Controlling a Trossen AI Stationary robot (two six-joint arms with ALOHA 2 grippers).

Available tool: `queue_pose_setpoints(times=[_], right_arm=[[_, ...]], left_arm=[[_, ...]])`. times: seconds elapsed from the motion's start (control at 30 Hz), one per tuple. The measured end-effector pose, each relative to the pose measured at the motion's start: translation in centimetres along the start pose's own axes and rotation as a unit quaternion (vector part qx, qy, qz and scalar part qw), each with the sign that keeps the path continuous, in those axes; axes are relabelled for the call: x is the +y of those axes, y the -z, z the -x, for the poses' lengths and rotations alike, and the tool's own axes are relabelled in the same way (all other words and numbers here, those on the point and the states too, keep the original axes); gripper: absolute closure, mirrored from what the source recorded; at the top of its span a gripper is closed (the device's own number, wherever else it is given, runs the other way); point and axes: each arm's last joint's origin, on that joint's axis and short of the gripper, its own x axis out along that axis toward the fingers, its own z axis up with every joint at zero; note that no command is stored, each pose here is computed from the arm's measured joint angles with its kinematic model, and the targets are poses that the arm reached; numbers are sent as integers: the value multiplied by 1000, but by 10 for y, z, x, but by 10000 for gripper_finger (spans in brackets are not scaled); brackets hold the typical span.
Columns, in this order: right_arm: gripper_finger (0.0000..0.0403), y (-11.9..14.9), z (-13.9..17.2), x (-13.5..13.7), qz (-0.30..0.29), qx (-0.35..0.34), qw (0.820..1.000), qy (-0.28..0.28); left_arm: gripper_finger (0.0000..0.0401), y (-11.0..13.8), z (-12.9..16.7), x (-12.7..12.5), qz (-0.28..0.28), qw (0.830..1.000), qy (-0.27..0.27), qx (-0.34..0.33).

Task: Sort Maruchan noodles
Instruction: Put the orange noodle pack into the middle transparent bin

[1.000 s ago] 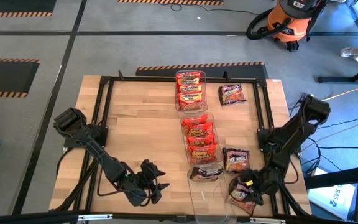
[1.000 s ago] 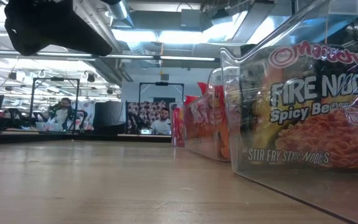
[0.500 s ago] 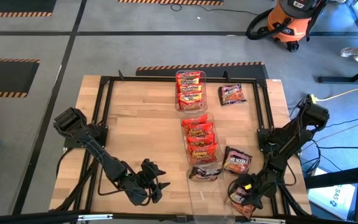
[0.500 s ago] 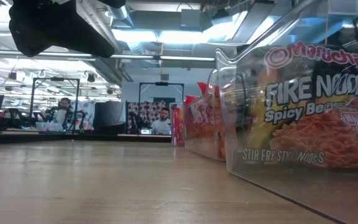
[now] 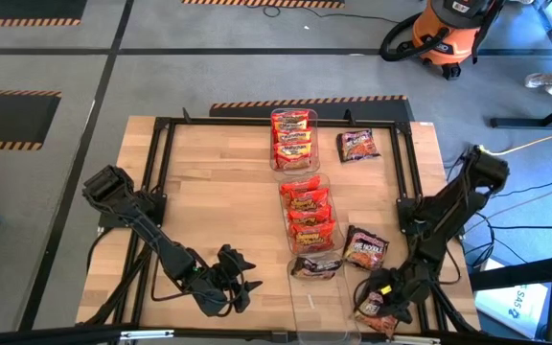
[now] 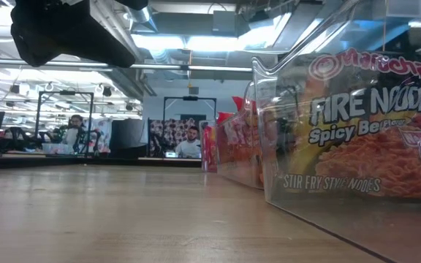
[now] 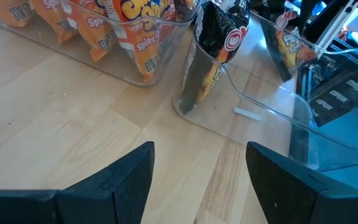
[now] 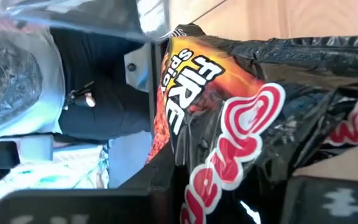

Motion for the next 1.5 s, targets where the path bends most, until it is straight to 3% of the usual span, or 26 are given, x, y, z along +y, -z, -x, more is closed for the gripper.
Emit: queue_pose_setpoints(times=[0.13, 0.37, 0.47, 0.53, 0.7, 0.83, 1.0, 1.1, 1.3, 1.5], right_arm=[[333, -5, 16, 21, -3, 29, 1000, 9], [333, -23, 55, 73, 1, 37, 997, 74], [333, -39, 73, 94, 20, 7, 994, 105], [333, -51, 82, 107, 56, -49, 991, 108], [333, -84, 91, 126, 170, -168, 961, 141], [333, -109, 83, 128, 241, -195, 929, 201], [333, -146, 65, 133, 321, -173, 896, 255], [333, -167, 51, 133, 341, -128, 889, 278], [333, -190, 17, 127, 333, -7, 883, 331], [333, -192, -18, 116, 321, 72, 868, 371]], left_arm=[[154, 0, 0, 0, 0, 1000, 0, 0], [154, 0, 0, 0, -12, 1000, -1, 1], [154, -1, -1, 1, -18, 1000, -2, 0], [154, -1, -1, 1, -23, 1000, -3, 0], [154, -2, -2, 1, -38, 999, -5, -3], [154, -5, -5, 3, -55, 998, -11, -8], [154, -9, -8, 5, -79, 997, -17, -11], [154, -11, -10, 6, -92, 995, -20, -12], [154, -12, -11, 7, -110, 994, -24, -15], [154, -14, -12, 8, -113, 993, -32, -25]])
